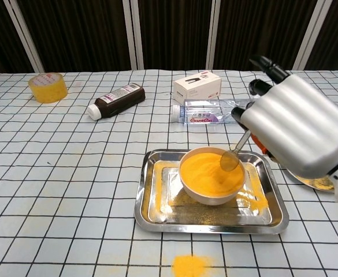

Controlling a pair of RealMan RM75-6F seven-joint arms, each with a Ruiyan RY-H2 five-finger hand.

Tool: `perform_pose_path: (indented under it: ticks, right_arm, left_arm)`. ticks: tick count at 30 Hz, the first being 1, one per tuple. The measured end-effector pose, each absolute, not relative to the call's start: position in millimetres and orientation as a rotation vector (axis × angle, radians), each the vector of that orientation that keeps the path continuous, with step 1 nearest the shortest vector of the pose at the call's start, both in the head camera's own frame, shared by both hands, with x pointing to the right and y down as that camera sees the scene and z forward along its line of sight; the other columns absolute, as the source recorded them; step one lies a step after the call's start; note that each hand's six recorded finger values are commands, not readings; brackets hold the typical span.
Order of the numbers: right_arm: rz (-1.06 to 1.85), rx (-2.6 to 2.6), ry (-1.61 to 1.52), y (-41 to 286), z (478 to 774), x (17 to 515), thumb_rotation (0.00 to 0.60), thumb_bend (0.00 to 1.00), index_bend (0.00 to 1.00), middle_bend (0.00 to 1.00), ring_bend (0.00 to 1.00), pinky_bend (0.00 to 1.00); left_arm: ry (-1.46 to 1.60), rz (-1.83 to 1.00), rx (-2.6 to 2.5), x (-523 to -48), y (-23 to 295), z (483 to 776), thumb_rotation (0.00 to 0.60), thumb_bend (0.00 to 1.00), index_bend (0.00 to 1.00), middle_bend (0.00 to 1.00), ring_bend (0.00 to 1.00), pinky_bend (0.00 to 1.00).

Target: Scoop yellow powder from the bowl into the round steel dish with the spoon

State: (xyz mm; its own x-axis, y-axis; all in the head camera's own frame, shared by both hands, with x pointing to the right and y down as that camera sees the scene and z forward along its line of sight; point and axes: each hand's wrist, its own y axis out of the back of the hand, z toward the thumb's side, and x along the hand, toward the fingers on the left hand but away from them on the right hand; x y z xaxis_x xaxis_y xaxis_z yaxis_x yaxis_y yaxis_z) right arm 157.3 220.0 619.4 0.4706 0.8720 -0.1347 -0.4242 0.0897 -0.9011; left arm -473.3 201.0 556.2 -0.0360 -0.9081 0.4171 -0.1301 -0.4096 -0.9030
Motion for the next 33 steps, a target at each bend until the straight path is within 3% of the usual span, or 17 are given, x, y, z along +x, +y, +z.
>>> perform_pose_path:
  ticks: [9,18,24,33]
  right_arm:
    - [1.053,-1.118,-0.531,215.3,615.5,160.9,0.6,0.65,0.67,0.62,0.29,0.0]
    - [1.231,-1.142,-0.737,181.8,599.9,196.8,0.6,0.65,0.67,0.62,0.29,0.0]
    - [1.437,-1.153,-0.783,178.8,614.6,252.1,0.6,0.65,0.67,0.62,0.29,0.0]
    - [1.667,-1.209,-0.858,200.7,647.1,313.6,0.6,0.65,0.67,0.62,0.29,0.0]
  left_arm:
    - [1.119,-1.511,-1.588,-473.5,200.9,556.1,0.6,0.0,0.0,0.0,0.0,0.0]
    - [1.122,-1.508,-1.59,-473.9,200.1,555.8,0.6,0.0,0.0,0.0,0.0,0.0]
    - [1.125,-1.506,-1.586,-474.3,199.2,555.2,0.6,0.0,0.0,0.0,0.0,0.0]
    - [1.116,-1.513,-1.585,-473.4,200.0,556.9,0.6,0.0,0.0,0.0,0.0,0.0]
